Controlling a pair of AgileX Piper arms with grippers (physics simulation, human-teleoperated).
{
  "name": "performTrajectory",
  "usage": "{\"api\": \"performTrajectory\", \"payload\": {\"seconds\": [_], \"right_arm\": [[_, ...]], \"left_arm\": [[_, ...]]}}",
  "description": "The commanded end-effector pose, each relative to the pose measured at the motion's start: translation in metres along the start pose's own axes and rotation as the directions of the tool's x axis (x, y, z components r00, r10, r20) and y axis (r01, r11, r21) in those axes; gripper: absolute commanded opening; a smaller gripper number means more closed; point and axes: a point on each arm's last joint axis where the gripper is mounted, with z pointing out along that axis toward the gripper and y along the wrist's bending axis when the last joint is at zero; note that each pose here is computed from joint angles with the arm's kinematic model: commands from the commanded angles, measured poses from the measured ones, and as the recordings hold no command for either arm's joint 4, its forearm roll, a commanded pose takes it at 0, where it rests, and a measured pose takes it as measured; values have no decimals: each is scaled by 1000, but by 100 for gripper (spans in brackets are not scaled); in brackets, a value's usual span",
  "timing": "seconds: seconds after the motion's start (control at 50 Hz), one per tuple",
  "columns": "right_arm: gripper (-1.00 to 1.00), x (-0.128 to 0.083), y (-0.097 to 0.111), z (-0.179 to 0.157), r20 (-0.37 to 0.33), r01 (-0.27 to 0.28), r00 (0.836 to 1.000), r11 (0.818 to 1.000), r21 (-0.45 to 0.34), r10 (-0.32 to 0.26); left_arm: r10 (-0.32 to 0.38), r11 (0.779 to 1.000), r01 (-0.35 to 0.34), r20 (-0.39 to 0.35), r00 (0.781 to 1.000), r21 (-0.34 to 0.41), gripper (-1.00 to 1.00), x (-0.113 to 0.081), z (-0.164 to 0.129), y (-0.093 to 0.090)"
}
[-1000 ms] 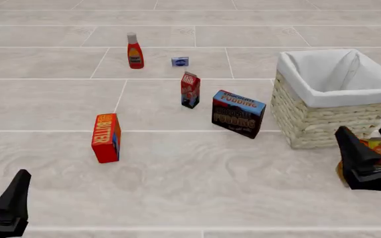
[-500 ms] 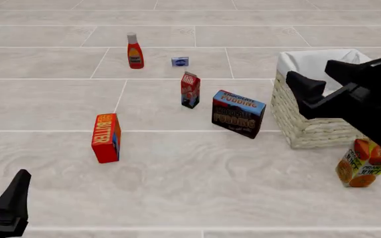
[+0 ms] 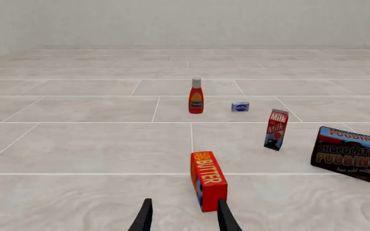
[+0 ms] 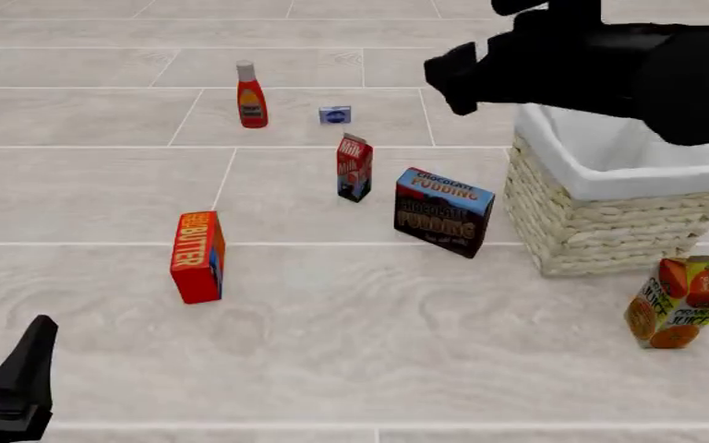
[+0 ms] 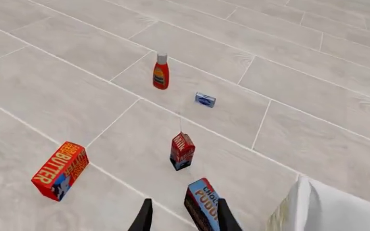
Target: Pick the milk and place it in the basket.
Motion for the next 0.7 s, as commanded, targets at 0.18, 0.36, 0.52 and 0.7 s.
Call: {"api": "performTrajectory", "payload": {"seconds": [0.18,0.36,0.52,0.7], "right_arm": [[100,-42,2,83,-134,7,991,999,-35,-11],[100,-45,-2,119,-177,15,984,999,-34,-21],[100,-42,-3,152,-214,13,977,999,-35,-20],[100,-36,-11,195,-252,6,968,1000,-23,-12]], "left_arm": [[0,1000,0,0,1000,0,100,0,0,0],[0,1000,0,0,1000,0,100,0,0,0],[0,1000,0,0,1000,0,100,0,0,0],[0,1000,0,0,1000,0,100,0,0,0]]}}
